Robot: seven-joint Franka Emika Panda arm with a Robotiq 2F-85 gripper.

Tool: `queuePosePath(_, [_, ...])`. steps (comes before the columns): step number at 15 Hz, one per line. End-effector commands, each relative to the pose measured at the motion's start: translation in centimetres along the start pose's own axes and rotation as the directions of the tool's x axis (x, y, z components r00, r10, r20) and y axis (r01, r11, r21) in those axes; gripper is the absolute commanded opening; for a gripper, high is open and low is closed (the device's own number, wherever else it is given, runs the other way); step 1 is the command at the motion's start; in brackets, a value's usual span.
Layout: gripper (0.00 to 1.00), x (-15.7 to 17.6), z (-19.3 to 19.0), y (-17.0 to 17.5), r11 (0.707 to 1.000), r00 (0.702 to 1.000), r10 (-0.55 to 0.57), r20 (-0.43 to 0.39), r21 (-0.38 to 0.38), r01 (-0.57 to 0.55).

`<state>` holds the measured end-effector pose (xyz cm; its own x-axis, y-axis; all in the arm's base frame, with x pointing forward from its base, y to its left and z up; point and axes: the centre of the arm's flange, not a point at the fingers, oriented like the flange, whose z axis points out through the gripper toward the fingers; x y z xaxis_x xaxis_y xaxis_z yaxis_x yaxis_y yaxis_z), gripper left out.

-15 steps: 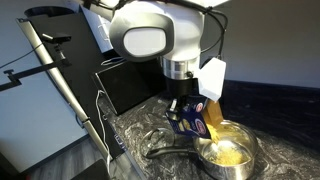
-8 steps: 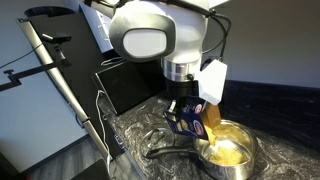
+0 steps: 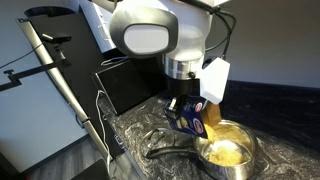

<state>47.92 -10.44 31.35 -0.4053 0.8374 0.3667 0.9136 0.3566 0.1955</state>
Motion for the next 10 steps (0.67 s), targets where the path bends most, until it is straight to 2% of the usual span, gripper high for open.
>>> queuePosePath(1, [0.18, -0.4, -1.52, -0.03, 0.999, 0.998, -0.029, -0.053, -0.042, 0.027])
queuePosePath(7, [0.18, -0.62, -2.44, 0.03, 0.999, 0.998, -0.016, -0.059, -0.051, 0.013])
queuePosePath(10, [0.18, 0.0, -2.26, -0.01, 0.999, 0.999, -0.018, -0.034, -0.042, 0.017])
